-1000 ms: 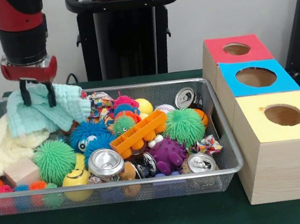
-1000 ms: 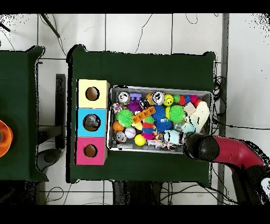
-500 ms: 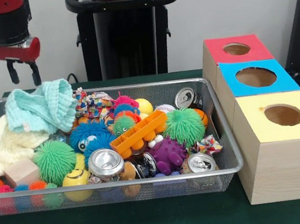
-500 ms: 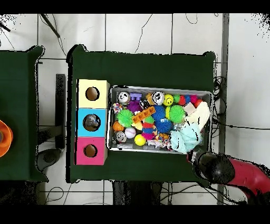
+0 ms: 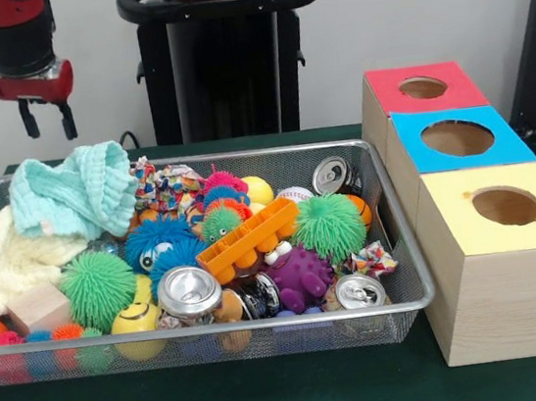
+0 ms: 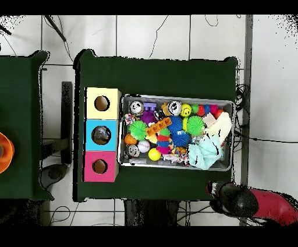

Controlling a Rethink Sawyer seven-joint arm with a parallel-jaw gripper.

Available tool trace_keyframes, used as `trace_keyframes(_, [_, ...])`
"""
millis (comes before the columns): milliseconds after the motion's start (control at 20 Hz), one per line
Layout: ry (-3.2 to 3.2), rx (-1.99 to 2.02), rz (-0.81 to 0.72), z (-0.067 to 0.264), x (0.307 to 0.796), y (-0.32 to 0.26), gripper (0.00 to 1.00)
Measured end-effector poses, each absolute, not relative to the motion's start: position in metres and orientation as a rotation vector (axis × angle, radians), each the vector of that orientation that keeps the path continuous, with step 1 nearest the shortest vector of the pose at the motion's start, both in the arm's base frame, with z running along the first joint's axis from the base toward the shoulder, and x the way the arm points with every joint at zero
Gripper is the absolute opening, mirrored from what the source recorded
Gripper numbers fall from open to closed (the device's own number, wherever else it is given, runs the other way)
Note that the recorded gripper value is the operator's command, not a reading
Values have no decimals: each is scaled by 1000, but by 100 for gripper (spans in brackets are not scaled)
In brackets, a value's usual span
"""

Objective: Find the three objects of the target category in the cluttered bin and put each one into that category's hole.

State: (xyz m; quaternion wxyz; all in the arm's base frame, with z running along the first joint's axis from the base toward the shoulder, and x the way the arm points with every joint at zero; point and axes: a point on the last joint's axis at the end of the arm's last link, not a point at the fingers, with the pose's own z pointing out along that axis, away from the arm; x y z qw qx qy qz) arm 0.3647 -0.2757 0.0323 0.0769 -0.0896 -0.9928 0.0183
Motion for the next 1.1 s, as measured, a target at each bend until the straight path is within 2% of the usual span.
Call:
trace_keyframes(450, [-2986,-80,42,22,373,-235,100])
trace_keyframes(800, [-3003,14,-6,19,413,-190,100])
trace_keyframes(1100, [-3000,-15,-27,16,446,-185,100])
